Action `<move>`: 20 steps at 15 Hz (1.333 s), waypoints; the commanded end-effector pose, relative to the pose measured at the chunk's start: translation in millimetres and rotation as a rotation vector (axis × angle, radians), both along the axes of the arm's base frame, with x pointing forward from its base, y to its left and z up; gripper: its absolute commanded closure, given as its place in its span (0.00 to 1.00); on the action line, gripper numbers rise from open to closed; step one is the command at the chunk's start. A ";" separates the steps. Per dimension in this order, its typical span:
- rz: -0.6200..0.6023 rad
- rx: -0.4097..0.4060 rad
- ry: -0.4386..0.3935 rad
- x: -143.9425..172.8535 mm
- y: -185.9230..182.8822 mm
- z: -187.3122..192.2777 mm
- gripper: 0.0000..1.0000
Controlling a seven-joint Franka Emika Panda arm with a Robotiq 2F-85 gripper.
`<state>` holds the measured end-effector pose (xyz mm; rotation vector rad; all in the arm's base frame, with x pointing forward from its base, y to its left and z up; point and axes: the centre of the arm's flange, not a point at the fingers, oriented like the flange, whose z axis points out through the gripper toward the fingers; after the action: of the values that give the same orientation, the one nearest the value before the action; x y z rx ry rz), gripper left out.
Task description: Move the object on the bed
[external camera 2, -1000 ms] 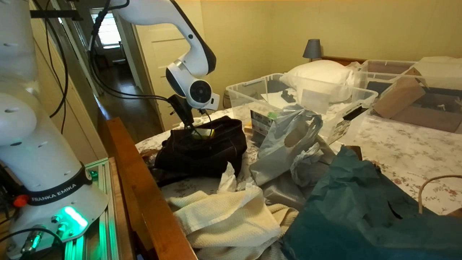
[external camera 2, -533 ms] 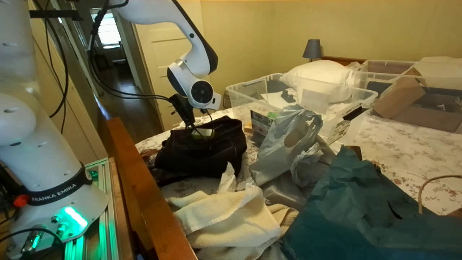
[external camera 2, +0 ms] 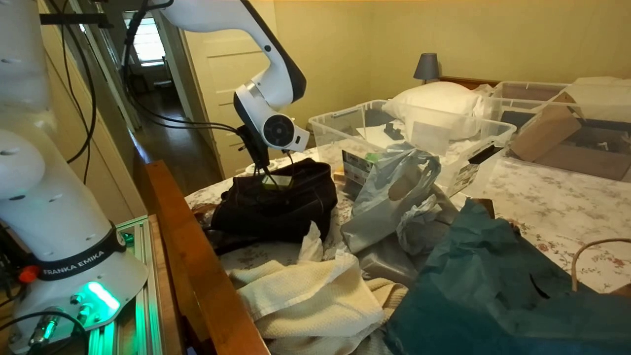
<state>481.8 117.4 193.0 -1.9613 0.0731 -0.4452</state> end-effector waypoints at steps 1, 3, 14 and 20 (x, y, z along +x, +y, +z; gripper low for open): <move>-0.128 0.095 0.067 16.2 -13.2 20.0 0.92; -0.178 0.128 0.095 22.9 -21.1 26.9 0.92; -0.435 0.329 0.095 57.1 -53.5 67.8 0.92; -0.532 0.313 0.113 68.9 -67.4 82.2 0.90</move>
<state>544.9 52.6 255.7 -1.6529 0.6409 -0.5997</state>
